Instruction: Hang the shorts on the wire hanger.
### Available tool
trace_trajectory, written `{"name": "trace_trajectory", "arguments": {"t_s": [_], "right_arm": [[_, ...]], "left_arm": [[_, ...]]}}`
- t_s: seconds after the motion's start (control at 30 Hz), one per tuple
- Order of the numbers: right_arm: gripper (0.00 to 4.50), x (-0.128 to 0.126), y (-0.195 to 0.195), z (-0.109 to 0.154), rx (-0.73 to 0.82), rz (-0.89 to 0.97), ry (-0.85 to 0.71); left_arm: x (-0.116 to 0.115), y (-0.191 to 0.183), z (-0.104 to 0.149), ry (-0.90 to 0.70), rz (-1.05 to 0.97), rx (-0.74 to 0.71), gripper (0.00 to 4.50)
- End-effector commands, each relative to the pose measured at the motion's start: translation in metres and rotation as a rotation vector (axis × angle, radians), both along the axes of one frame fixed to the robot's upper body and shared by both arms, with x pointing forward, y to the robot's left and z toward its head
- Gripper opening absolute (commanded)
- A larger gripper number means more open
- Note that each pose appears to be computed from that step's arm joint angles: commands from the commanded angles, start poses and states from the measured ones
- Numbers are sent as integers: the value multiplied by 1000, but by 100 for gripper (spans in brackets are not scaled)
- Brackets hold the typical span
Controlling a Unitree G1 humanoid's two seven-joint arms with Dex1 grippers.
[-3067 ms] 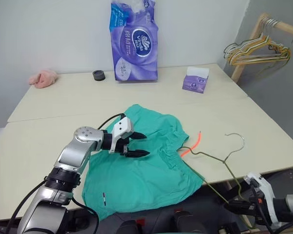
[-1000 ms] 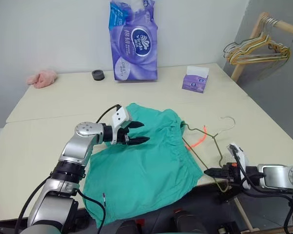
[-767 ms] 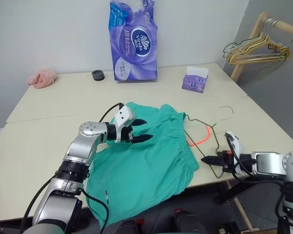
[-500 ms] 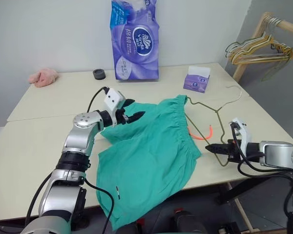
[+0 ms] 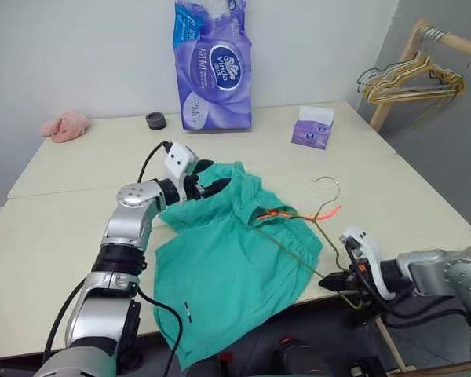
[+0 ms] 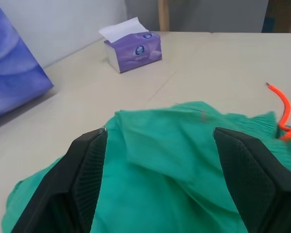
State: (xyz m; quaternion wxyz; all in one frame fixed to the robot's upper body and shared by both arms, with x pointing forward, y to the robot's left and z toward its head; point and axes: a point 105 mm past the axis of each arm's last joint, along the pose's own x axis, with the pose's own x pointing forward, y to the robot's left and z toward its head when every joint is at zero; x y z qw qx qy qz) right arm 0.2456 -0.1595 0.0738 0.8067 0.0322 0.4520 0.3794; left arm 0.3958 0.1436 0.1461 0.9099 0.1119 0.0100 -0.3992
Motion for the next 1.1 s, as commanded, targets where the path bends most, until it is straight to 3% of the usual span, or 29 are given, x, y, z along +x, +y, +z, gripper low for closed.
{"name": "trace_trajectory", "arguments": {"t_s": [0.03, 0.37, 0.53, 0.67, 0.83, 0.97, 1.1], "right_arm": [[0, 30, -8, 15, -50, -46, -164], [0, 51, 23, 31, -75, 108, -491], [0, 58, 8, 12, -240, 151, -450], [0, 77, -1, 15, -351, 171, -556], [0, 92, 17, 36, -275, 162, -694], [0, 100, 21, 53, -266, 146, -808], [0, 101, 24, 64, -266, 174, -890]], "left_arm": [[-2, -3, 14, -57, -18, 11, 369], [6, 23, 28, -76, 33, 13, 369], [13, 33, 46, -110, 53, 9, 369], [13, 31, 51, -119, 31, 6, 369], [7, 30, 59, -109, -42, 12, 369], [2, 41, 71, -91, -100, 72, 448], [0, 49, 86, -110, -141, 158, 448]]}}
